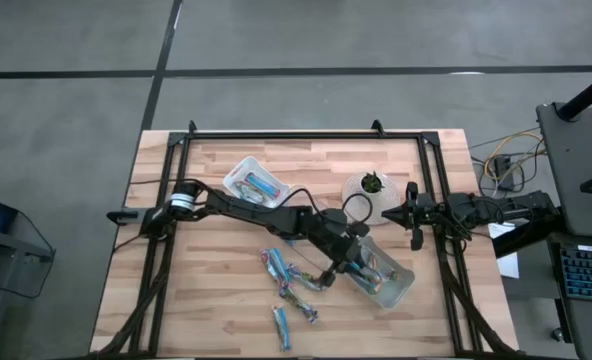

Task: Pick and place Granola Bars by type
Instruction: Put the orange granola bar into the gray bin

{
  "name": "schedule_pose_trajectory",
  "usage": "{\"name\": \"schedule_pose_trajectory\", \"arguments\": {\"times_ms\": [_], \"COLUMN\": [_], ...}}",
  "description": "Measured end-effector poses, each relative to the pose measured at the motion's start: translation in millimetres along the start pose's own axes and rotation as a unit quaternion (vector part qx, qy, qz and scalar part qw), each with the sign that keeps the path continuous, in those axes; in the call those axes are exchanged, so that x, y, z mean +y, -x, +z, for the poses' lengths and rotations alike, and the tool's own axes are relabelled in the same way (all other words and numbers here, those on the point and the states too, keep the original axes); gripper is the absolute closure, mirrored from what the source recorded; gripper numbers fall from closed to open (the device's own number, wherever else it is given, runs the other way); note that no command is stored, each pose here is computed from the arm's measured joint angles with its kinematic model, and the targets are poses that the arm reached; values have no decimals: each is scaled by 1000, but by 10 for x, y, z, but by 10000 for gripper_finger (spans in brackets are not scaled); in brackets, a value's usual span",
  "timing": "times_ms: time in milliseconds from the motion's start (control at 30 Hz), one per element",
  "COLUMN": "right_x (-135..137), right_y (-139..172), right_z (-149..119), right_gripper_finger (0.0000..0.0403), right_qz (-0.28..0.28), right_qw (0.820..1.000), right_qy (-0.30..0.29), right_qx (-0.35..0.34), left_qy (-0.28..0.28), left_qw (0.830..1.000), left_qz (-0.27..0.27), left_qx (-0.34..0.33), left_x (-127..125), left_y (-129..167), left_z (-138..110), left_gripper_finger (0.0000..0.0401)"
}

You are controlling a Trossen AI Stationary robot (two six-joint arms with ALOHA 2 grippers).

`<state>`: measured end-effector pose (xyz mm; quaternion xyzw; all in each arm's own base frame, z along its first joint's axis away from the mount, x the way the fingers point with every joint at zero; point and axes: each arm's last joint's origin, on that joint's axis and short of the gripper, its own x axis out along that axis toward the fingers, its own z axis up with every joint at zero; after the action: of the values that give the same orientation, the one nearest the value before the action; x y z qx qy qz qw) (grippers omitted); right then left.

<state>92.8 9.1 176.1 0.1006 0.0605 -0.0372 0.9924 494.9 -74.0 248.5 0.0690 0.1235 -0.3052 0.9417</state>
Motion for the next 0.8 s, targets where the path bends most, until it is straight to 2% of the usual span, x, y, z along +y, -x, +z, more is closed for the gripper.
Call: {"name": "schedule_pose_trajectory", "arguments": {"times_ms": [167, 267, 467, 600, 800], "right_x": [-1, 0, 0, 0, 0], "right_y": [0, 0, 0, 0, 0], "right_z": [-1, 1, 1, 0, 1], "right_gripper_finger": [390, 390, 390, 390, 390], "right_qz": [0, 0, 0, 0, 0], "right_qw": [1000, 1000, 1000, 1000, 1000], "right_qy": [0, 0, 0, 0, 0], "right_qx": [0, 0, 0, 0, 0], "left_qy": [-61, -79, -68, -67, -85], "left_qw": [998, 995, 990, 988, 987], "left_qz": [30, 54, 109, 100, 97], "left_qx": [7, 16, 61, 97, 94], "left_x": [18, 32, 64, 54, 41], "left_y": [1, 2, 16, 34, 36], "left_z": [0, -7, -28, 8, 107], "left_gripper_finger": [353, 353, 353, 353, 353]}}
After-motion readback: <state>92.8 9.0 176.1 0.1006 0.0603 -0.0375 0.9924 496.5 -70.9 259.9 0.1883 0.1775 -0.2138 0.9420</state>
